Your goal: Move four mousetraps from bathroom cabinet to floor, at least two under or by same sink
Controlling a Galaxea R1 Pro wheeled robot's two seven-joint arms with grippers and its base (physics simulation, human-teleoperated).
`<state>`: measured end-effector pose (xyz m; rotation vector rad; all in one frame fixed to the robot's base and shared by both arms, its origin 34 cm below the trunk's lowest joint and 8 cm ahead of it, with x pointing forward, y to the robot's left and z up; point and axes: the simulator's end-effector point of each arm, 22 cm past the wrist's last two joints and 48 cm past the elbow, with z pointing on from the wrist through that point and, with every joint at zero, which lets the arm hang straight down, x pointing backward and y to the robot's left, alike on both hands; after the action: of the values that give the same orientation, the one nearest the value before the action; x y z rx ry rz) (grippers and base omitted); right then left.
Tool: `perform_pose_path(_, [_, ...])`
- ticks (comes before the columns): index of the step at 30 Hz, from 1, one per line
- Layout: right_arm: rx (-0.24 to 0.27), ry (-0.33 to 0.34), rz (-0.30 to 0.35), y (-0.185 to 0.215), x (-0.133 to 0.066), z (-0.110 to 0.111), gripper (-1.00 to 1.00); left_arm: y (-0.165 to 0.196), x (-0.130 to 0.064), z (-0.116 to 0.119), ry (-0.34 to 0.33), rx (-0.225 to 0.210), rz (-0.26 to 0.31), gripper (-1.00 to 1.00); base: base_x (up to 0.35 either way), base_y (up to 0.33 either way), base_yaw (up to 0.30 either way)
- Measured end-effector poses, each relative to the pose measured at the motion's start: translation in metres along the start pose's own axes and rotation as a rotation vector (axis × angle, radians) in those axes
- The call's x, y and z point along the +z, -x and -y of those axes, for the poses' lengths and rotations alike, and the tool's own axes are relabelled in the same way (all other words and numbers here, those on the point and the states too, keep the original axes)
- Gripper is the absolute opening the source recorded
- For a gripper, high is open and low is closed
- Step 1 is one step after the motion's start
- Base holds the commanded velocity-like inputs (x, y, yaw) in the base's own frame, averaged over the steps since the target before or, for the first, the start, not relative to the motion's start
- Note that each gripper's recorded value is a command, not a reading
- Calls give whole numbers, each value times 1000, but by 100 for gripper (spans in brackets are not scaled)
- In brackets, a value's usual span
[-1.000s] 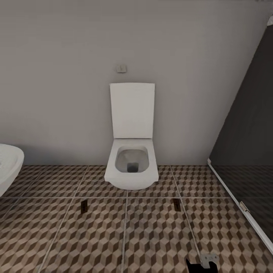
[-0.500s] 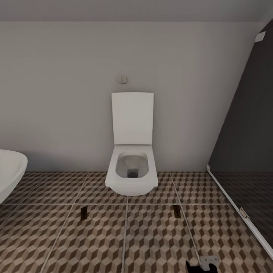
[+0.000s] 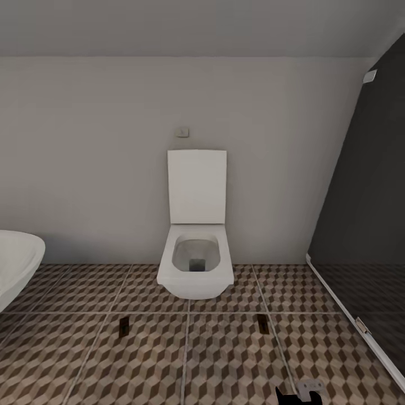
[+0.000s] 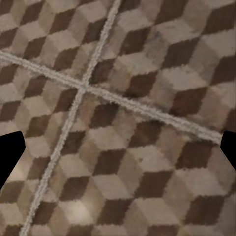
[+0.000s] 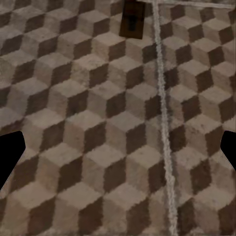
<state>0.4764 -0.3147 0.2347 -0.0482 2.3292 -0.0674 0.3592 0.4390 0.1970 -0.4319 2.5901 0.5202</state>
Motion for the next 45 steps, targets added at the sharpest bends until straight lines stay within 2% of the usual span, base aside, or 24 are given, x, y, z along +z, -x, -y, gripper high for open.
perform_pose_path(18, [3, -4, 73, 36, -8, 2, 100, 28, -12, 7, -21, -32, 62, 100, 0, 0, 0])
perform_pose_path(45, [3, -4, 72, 90, -38, 6, 100, 71, -56, -3, -29, -31, 60, 100, 0, 0, 0])
